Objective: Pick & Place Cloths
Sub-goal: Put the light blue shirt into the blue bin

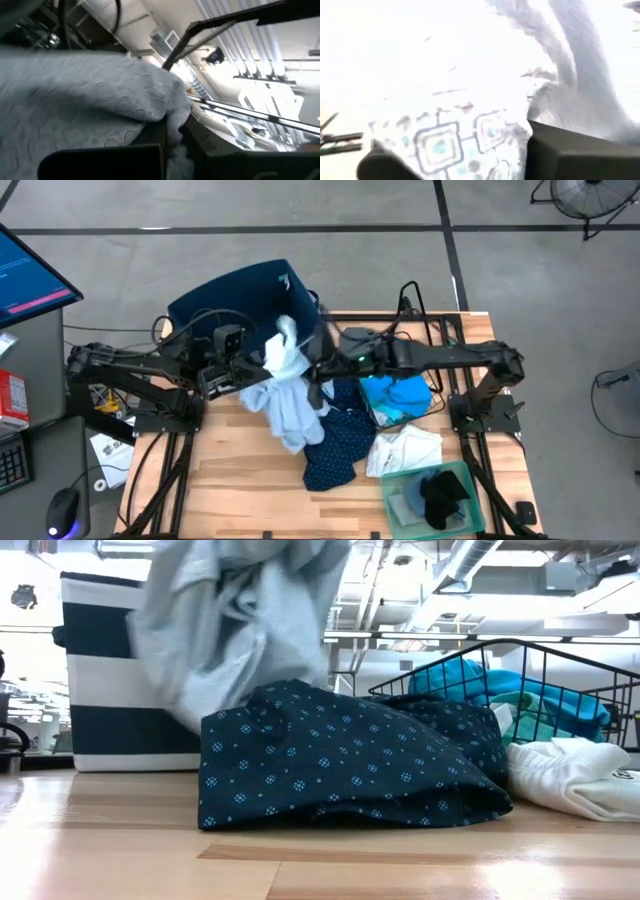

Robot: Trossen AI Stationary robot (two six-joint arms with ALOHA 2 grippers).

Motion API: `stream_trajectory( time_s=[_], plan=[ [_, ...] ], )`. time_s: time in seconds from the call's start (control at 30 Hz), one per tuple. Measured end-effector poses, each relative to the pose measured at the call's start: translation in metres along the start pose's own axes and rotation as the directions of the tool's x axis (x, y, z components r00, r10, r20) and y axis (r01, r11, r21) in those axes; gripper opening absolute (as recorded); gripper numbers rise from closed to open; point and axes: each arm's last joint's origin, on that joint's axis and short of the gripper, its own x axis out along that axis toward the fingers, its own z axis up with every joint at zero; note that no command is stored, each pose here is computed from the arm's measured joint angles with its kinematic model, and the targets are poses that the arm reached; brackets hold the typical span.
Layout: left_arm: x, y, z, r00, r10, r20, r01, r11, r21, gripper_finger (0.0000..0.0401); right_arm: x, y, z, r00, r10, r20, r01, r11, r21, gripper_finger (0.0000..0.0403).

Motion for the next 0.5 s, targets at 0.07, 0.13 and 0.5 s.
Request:
stream_trajectory(
  time_s=[0.07, 0.13, 0.5],
  plan=[
    [0.0, -0.002, -0.002, 0.999, -0.03, -0.031, 0.03, 1.0, -0.011, 0.0014, -0.012, -0.006, 0.008, 0.999, -0.051, 0.007, 0.051, 0.999, 0.002, 0.001],
    [0.0, -0.003, -0.004, 0.996, -0.064, -0.069, 0.063, 0.998, -0.014, 0.0014, -0.025, -0.012, 0.015, 0.994, -0.11, 0.016, 0.11, 0.994, -0.001, 0.001],
    [-0.002, 0.009, -0.019, 0.965, 0.012, -0.26, 0.005, 0.998, 0.065, 0.001, -0.092, -0.037, 0.05, 0.963, -0.254, 0.09, 0.256, 0.967, -0.01, 0.001]
  ],
)
